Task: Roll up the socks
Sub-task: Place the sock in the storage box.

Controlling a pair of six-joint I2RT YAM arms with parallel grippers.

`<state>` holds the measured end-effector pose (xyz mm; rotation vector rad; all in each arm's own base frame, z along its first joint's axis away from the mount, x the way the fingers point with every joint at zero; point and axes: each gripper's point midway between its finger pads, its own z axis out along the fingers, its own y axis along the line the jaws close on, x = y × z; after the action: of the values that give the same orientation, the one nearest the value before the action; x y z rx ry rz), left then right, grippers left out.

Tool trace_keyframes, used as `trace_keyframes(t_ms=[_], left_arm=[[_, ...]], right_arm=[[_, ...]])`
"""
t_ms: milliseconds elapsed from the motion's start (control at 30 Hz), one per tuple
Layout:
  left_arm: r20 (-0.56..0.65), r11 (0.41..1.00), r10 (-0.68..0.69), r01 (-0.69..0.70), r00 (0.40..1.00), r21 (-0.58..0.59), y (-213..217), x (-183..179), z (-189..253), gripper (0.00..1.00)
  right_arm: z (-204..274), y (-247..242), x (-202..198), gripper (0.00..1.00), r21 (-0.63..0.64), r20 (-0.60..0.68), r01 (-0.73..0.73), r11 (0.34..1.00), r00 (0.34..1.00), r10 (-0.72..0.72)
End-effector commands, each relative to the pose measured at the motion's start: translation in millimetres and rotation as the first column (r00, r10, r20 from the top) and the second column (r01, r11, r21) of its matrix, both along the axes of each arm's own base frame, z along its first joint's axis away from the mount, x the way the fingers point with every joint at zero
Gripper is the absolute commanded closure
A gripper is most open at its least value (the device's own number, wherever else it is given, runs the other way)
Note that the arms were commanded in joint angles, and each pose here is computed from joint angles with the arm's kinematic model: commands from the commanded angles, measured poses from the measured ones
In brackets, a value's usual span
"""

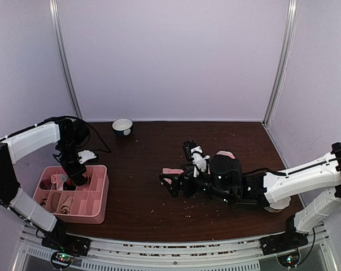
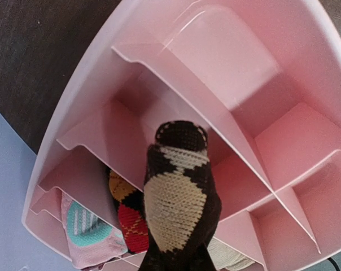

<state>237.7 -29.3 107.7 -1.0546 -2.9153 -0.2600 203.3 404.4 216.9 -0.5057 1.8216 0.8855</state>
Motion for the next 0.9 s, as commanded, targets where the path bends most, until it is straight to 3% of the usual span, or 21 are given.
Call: trace_keyframes(t_ms=[0, 100, 133, 200, 367, 400, 433, 567, 733, 867], left_arm=[[0.018, 0.999, 0.018, -0.019, 1.0, 0.033, 5, 13, -8, 1.0], [-0.01, 1.0, 0.014, -0.014, 1.0, 0.016, 0, 15, -10, 1.0], [-0.018, 1.0, 0.012, -0.012, 1.0, 0.003, -2, 16, -10, 0.95], [-0.024, 1.0, 0.004, -0.005, 1.0, -0.02, -7, 18, -7, 0.67], [0.006, 0.999, 0.007, -0.006, 1.0, -0.033, -9, 25, 1, 0.36], [0.021, 0.999, 0.006, -0.006, 1.0, -0.038, -10, 26, 5, 0.14], [0.027, 0.999, 0.007, -0.006, 1.0, -0.041, -11, 27, 8, 0.04], [0.059, 0.997, -0.006, 0.01, 0.998, -0.076, -16, 30, 24, 0.02], [0.181, 0.994, -0.039, 0.058, 0.983, -0.096, -17, 38, 64, 0.02], [0.334, 0.993, -0.077, 0.102, 0.939, -0.058, -11, 49, 103, 0.02]], right_arm=[[12, -6, -3, 0.0, 0.049, 0.003, -0.001, 0.999, 1.0, 0.001], [12, -7, -4, 0.0, 0.055, 0.003, -0.007, 0.998, 1.0, 0.006], [12, -7, -4, 0.0, 0.057, 0.002, -0.007, 0.998, 1.0, 0.007], [12, -6, -4, 0.0, 0.057, 0.002, -0.011, 0.998, 1.0, 0.01], [10, -8, -4, 0.0, 0.049, 0.002, -0.005, 0.999, 1.0, 0.004], [10, -9, -4, 0.0, 0.047, 0.003, -0.001, 0.999, 1.0, 0.001], [10, -10, -3, 0.0, 0.046, 0.004, 0.006, 0.999, 1.0, -0.006], [10, -19, 0, 0.0, 0.038, 0.006, 0.042, 0.998, 0.999, -0.042], [-2, -56, 22, 0.0, 0.02, -0.06, 0.269, 0.963, 0.962, -0.267], [-17, -52, 17, 0.01, -0.064, -0.017, 0.196, 0.979, 0.98, -0.197]])
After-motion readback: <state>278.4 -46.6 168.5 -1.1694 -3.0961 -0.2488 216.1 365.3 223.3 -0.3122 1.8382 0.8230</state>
